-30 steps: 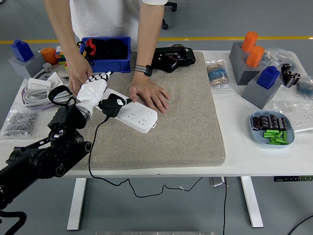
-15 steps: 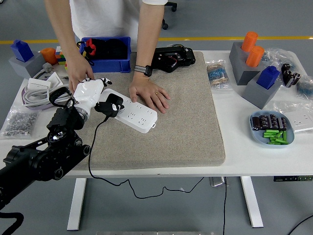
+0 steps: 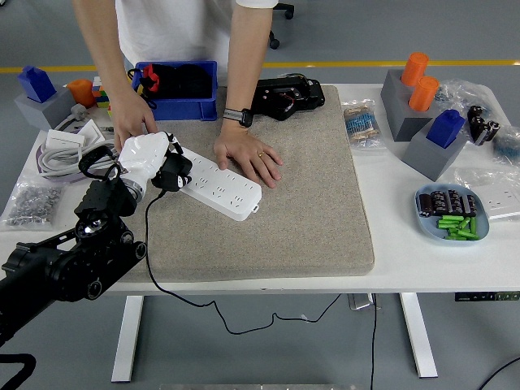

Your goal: Press the white button,pick up the black plug,place it near the board,insert it into the board

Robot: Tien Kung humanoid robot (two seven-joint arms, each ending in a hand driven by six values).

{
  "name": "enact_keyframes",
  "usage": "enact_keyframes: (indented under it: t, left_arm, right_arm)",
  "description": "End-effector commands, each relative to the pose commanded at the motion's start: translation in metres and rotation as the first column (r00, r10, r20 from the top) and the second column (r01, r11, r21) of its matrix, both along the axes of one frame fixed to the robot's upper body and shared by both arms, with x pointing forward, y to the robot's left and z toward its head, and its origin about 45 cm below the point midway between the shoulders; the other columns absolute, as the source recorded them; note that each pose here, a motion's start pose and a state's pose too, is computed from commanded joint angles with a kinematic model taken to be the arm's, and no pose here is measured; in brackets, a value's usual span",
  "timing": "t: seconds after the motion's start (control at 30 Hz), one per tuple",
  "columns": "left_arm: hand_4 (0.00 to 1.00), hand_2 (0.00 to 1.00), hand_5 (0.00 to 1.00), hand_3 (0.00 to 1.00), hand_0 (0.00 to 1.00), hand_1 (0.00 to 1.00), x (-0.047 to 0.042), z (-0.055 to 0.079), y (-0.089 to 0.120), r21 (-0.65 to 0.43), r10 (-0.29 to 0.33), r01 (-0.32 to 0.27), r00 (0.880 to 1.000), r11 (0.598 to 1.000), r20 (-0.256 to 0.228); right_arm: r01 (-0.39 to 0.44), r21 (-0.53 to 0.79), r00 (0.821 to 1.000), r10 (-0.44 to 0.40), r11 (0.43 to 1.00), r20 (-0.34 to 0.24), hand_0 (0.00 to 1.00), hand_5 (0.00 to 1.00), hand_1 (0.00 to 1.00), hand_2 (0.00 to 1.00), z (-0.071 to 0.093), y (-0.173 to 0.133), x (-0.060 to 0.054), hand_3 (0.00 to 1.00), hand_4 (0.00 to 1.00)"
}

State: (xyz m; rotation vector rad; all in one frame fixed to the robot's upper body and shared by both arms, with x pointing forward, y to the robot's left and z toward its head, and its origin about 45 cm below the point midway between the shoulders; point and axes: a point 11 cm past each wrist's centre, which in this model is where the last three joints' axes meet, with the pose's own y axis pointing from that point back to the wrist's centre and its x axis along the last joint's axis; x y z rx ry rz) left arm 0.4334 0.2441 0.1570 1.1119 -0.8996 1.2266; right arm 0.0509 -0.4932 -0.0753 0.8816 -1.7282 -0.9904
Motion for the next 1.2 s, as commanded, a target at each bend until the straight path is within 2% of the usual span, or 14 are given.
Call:
enact_keyframes:
  t: [0.37, 0.93, 1.1, 1.13, 1.2]
  left_arm:
    - [0.873, 0.317, 0.002, 0.448, 0.386, 0.285, -0.0024, -0.0014, -0.002, -0.005, -0.007, 0.007, 1.0, 1.0, -0.012]
    - [0.878, 0.308, 0.002, 0.445, 0.388, 0.285, -0.0043, -0.0061, 0.007, 0.024, 0.009, -0.008, 0.998, 1.0, -0.063]
    - [0.878, 0.308, 0.002, 0.445, 0.388, 0.285, -0.0046, -0.0074, 0.0036, -0.006, -0.012, 0.012, 0.998, 1.0, -0.068]
    - [0.974, 0.775, 0.033, 0.804, 0.752, 0.81, -0.0046, -0.0073, 0.003, -0.01, -0.016, 0.016, 0.998, 1.0, -0.068]
    - [0.974, 0.775, 0.033, 0.804, 0.752, 0.81, -0.0042, -0.0064, 0.001, -0.023, -0.03, 0.028, 0.998, 0.999, -0.062]
  right_arm:
    - [0.002, 0.0, 1.0, -0.002, 1.0, 0.002, 0.707, 0.352, 0.619, 0.636, 0.0001, 0.0, 0.0004, 0.604, 0.66]
    - [0.004, -0.001, 1.0, -0.004, 1.0, 0.003, 0.707, 0.349, 0.618, 0.636, 0.0003, -0.0005, 0.0002, 0.604, 0.658]
    - [0.004, -0.001, 1.0, -0.004, 1.0, 0.006, 0.707, 0.349, 0.618, 0.636, 0.0003, -0.0002, 0.0012, 0.604, 0.658]
    - [0.004, -0.001, 1.0, -0.004, 1.0, 0.005, 0.706, 0.349, 0.618, 0.635, 0.0003, -0.0002, 0.0012, 0.604, 0.658]
    - [0.004, -0.001, 1.0, -0.004, 1.0, 0.004, 0.706, 0.349, 0.618, 0.635, 0.0001, 0.0001, 0.0006, 0.604, 0.658]
